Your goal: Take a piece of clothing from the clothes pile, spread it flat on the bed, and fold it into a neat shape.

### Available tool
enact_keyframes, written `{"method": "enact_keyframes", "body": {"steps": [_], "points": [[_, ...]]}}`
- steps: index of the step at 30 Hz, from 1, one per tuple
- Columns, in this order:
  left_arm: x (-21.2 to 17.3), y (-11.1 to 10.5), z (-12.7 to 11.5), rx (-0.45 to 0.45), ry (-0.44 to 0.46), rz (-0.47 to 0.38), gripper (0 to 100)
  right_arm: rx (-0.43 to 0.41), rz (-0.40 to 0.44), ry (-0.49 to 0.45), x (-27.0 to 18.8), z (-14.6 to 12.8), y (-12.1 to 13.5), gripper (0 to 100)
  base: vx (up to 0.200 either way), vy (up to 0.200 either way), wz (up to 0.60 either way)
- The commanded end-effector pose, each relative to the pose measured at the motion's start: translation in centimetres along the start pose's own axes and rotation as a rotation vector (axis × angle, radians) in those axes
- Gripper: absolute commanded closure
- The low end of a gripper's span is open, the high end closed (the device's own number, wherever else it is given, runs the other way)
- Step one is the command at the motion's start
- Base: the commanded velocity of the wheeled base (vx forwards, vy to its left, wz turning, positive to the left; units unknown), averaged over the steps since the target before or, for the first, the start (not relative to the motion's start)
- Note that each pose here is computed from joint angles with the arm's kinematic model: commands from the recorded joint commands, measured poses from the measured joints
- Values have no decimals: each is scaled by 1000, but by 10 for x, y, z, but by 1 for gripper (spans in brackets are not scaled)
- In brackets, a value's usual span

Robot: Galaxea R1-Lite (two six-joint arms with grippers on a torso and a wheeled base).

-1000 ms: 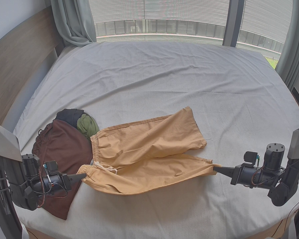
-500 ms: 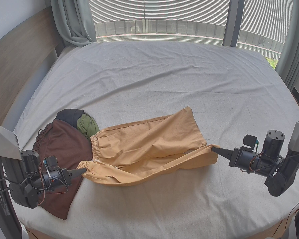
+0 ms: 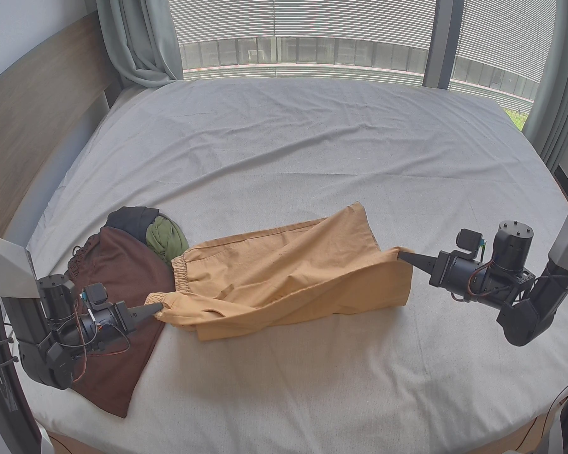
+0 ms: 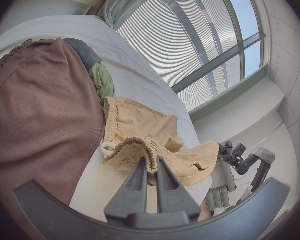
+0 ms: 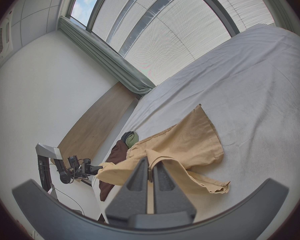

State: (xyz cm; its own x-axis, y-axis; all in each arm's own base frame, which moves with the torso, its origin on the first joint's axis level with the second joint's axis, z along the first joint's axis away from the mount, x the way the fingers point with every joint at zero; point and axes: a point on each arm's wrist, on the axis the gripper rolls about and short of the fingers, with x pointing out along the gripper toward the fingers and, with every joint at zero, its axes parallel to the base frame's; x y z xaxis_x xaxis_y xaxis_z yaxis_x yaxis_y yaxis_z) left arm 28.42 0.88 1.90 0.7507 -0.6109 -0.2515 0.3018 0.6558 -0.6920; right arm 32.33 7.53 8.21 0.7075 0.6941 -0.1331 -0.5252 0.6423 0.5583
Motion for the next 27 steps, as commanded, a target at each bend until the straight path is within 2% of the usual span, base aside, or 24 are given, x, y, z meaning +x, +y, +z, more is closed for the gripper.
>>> {"method": "enact_keyframes", "body": {"steps": [1,22,27], "points": [[5,-6,6,9,-29,-2,100,-15,6,-26,6,13,-1,100,0,0,0],[16,-9,13,-45,-80,14,100,-18,-2,-30,33,62,6,100,0,0,0],[19,-8,18,-62,-116,32,100,-14,-10,-29,42,74,4,100,0,0,0]]}}
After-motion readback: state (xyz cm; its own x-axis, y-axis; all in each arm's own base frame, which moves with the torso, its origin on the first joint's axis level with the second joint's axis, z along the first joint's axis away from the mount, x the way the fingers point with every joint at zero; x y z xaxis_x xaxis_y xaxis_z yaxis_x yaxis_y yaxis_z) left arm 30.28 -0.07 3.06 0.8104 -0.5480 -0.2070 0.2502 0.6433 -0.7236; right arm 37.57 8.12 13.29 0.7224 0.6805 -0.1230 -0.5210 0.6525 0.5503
